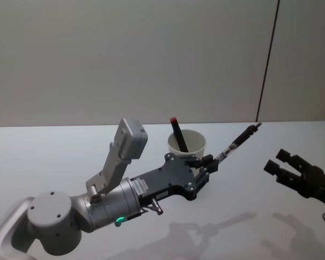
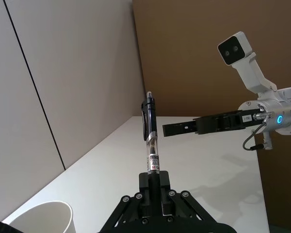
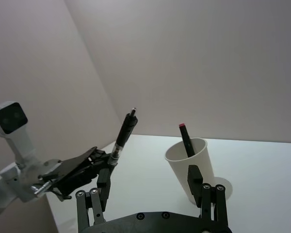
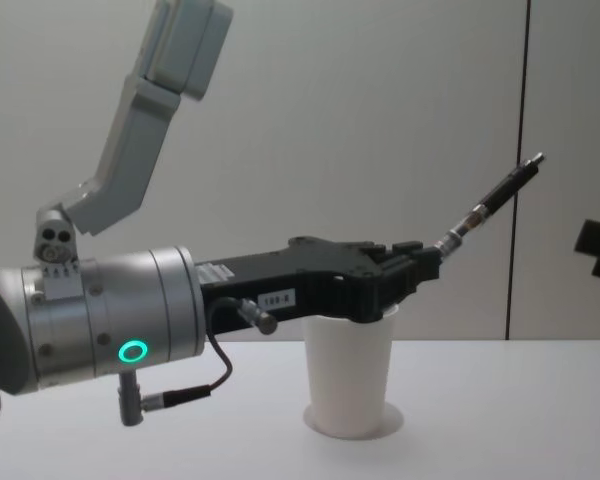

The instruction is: Place the pen into the pen holder.

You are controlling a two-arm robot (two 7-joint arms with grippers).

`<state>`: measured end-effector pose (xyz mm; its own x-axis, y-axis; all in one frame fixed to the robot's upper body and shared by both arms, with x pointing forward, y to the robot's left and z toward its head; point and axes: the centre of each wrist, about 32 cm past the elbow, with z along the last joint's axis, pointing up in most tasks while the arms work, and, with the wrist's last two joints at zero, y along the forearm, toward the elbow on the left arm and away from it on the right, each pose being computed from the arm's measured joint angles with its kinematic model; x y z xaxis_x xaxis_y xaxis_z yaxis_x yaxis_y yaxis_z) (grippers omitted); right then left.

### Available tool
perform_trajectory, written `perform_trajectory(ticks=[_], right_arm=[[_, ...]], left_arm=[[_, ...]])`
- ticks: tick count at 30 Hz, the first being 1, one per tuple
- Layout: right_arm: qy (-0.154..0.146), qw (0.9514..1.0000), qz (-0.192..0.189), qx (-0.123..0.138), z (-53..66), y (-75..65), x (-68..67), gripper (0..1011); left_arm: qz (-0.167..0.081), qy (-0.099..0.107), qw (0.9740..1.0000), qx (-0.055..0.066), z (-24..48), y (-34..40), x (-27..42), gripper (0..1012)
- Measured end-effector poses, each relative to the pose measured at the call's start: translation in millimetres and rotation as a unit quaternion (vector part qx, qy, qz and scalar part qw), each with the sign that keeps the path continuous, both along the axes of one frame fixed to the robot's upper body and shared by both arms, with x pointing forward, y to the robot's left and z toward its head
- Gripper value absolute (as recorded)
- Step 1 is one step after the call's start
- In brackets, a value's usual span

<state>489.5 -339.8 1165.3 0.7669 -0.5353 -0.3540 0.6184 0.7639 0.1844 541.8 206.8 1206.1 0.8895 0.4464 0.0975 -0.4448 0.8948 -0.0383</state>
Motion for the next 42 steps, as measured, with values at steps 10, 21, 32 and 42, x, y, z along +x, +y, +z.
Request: perform_trajectory(ticks=[10,21,32,42], right_arm=[[0.001,0.9983,0.037,0.046,-9.0,-1.4,3.8,1002],[0.009,0.9957,0.039,0.084,-17.4,5.2,8.7,1002],[0.027,0.9946,0.014,0.099,-16.6,19.7,8.8,1002],[0.046,0.9942,0.001,0.097,-8.0,41.2,4.0,1001]], left_arm=[[0.000,0.000,1.0000,0.000,0.0,0.0,0.0,130],[0.000,0.000,1.0000,0.000,0.0,0.0,0.0,131],[0.000,0.000,1.0000,0.000,0.0,0.0,0.0,130],[0.000,0.000,1.0000,0.000,0.0,0.0,0.0,131]])
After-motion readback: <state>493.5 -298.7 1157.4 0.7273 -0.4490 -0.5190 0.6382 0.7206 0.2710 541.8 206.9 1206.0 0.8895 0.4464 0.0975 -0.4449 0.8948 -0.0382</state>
